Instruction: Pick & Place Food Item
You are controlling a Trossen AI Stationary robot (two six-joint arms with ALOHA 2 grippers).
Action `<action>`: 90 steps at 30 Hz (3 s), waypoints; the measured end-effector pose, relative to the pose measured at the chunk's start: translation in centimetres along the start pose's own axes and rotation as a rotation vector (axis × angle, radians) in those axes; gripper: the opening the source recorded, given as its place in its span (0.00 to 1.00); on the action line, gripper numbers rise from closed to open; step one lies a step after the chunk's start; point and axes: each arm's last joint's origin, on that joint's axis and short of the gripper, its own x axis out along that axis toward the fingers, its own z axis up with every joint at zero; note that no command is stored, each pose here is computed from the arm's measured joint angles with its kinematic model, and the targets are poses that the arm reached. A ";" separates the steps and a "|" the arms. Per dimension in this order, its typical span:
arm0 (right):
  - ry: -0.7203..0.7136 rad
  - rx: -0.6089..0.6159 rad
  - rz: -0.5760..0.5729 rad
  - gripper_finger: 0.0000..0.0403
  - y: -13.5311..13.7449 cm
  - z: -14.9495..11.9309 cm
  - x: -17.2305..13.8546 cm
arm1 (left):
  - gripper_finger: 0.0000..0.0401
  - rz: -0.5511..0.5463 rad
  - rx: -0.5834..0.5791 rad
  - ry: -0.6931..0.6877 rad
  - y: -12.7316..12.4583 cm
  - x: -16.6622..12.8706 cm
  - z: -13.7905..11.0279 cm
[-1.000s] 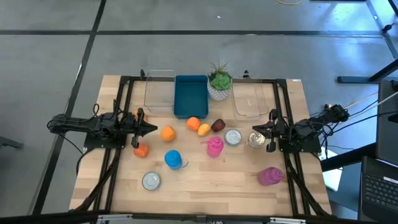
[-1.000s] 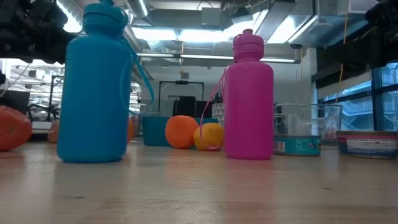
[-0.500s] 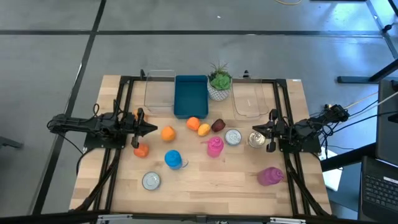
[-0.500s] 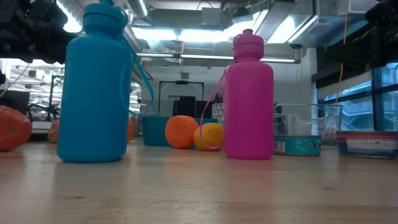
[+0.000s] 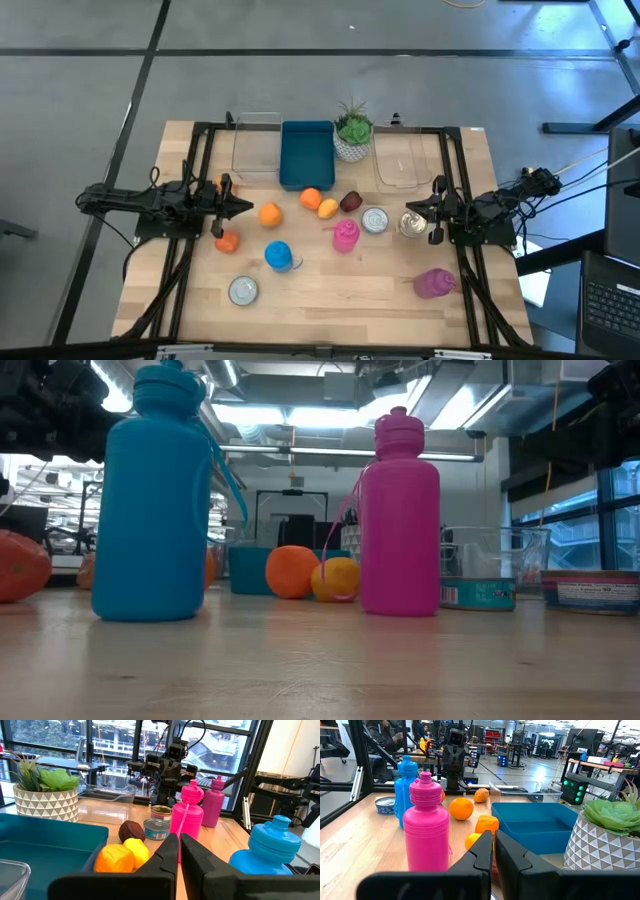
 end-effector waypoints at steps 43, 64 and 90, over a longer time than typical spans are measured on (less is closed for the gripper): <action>0.000 0.000 0.000 0.05 0.0 0.0 0.0 | 0.03 0.001 0.064 -0.043 0.0 0.0 0.4; 0.000 0.000 0.000 0.05 0.0 0.0 0.0 | 0.03 0.040 0.169 -0.138 0.0 -0.1 1.3; -0.070 0.175 0.047 0.05 0.1 0.8 0.0 | 0.24 0.037 0.140 -0.131 0.0 -0.1 1.2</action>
